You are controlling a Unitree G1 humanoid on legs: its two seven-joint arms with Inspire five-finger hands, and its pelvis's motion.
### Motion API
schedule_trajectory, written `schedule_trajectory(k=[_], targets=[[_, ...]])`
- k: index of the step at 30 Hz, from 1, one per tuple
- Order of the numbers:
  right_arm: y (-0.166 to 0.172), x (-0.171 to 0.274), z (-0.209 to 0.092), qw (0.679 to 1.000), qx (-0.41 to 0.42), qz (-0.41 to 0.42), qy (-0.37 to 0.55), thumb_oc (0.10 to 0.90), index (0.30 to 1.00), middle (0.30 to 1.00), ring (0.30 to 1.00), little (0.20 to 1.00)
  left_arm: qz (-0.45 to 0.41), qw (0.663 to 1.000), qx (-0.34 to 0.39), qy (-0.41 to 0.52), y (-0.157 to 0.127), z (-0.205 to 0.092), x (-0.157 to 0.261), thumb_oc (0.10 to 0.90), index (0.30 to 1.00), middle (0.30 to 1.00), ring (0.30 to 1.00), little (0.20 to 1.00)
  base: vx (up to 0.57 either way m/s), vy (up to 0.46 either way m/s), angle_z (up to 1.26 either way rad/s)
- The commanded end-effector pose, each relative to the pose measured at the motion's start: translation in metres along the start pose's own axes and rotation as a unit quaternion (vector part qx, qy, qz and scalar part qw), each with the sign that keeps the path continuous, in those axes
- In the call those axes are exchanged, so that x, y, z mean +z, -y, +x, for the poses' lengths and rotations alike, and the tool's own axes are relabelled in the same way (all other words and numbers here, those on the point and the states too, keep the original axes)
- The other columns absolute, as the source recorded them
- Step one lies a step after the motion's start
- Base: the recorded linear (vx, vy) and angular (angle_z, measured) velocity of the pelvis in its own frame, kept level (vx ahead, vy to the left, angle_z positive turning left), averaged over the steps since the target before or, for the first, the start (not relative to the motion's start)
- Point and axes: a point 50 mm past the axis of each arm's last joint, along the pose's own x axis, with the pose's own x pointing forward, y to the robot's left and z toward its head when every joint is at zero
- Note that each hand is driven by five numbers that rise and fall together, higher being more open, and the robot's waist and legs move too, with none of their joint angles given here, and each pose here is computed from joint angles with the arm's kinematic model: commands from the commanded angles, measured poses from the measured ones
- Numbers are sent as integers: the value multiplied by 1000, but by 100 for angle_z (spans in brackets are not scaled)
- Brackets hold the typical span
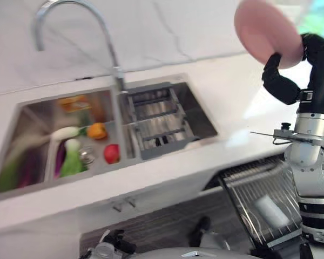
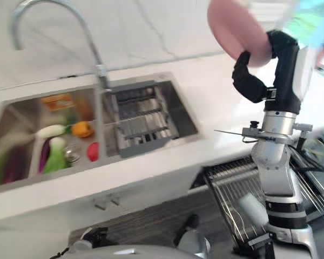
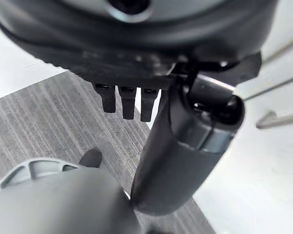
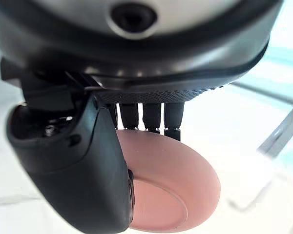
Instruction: Place the dishes in the dishwasher.
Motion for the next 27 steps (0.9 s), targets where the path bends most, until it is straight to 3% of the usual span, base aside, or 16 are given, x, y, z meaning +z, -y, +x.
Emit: schedule_trajectory(k=[1, 2, 5, 9, 15, 19, 27], targets=[[36, 36, 30, 985, -92, -63, 131, 400, 300, 300, 300, 300, 32, 995, -30, -86, 23, -11, -50, 800, 900, 900, 900, 900, -191, -103, -75], [41, 15, 24, 981, -65, -145, 109, 400, 300, 300, 300, 300, 24, 996, -21, -84, 16, -11, -51, 800, 900, 900, 900, 900, -151, -82, -69], [43, -2, 14, 971, -25, -220, 91, 400, 300, 300, 300, 300, 19, 996, -23, -83, 15, -13, -57, 800, 900, 900, 900, 900, -126, -205, -62], [32, -22, -7, 963, 46, -259, 62, 400, 300, 300, 300, 300, 0, 996, -30, -78, 23, -15, -58, 800, 900, 900, 900, 900, -97, -357, -111], [4, -47, -30, 957, 148, -249, 19, 400, 300, 300, 300, 300, 14, 994, -78, -81, 45, -21, -65, 800, 900, 900, 900, 900, -49, -163, -48], [-18, -64, -56, 933, 245, -264, 9, 400, 300, 300, 300, 300, 0, 992, -92, -90, 53, -24, -71, 800, 900, 900, 900, 900, -14, -93, -5], [-37, -96, -91, 900, 338, -268, -67, 400, 300, 300, 300, 300, 6, 991, -106, -87, 60, -26, -72, 800, 900, 900, 900, 900, 17, -9, 12]])
